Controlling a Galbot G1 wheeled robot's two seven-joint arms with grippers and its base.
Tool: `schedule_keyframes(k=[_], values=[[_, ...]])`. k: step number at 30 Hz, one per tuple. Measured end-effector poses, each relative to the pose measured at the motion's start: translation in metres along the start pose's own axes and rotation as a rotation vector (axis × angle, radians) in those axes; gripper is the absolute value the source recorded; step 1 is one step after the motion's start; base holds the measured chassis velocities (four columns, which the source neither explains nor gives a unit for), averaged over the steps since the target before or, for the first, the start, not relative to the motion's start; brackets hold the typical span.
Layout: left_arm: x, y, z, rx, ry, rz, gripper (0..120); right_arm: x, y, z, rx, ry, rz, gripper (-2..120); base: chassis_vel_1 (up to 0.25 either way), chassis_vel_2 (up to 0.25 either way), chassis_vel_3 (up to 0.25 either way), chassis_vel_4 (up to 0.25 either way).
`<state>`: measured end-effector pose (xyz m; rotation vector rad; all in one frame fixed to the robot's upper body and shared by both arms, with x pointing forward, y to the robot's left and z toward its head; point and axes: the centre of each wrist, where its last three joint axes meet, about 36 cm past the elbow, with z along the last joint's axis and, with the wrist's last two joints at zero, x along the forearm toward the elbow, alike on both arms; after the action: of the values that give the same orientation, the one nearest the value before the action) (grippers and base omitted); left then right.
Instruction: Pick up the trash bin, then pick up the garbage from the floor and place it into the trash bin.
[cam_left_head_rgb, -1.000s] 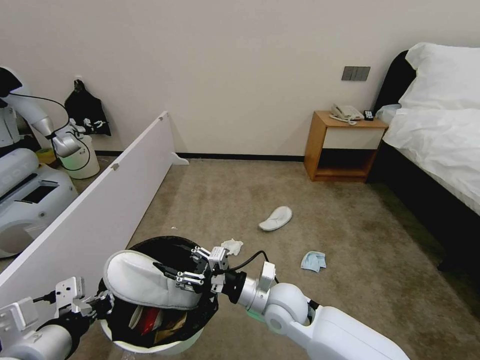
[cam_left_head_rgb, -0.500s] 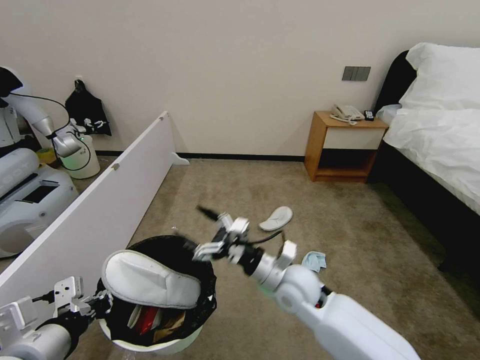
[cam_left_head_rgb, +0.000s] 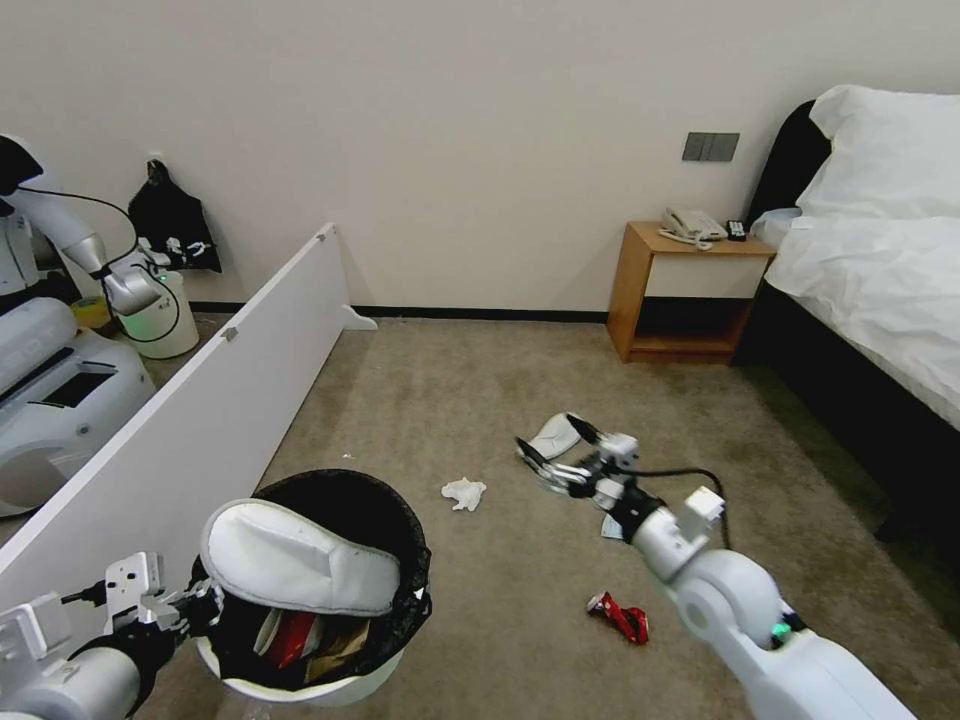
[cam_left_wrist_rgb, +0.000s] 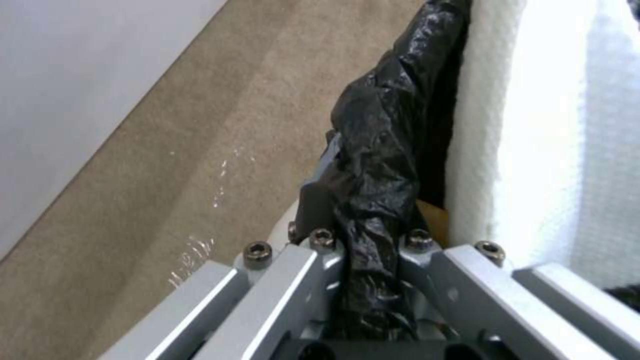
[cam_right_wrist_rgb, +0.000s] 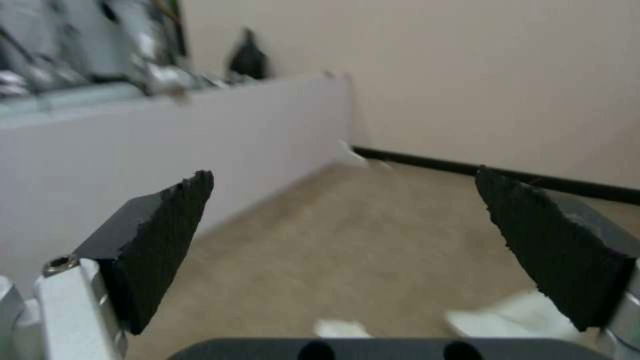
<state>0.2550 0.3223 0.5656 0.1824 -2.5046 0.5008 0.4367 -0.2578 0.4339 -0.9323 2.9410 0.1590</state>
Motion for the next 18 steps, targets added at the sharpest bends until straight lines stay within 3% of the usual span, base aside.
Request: schedule_keyframes(k=[5,8,18], values=[[-0.001,-0.002,0.0,-0.002,-0.001,0.006,3,0.036,-0.025,0.013,0.091,0.145,0.173,100,0.0,0.0,0.0,0.0],[-0.001,-0.002,0.0,-0.001,-0.002,0.006,3,0.051,-0.038,0.024,0.1,0.195,0.219,100,0.0,0.0,0.0,0.0],[0.0,-0.001,-0.001,-0.003,-0.002,0.006,3,0.092,-0.075,0.07,0.208,0.38,0.233,100,0.0,0.0,0.0,0.0]])
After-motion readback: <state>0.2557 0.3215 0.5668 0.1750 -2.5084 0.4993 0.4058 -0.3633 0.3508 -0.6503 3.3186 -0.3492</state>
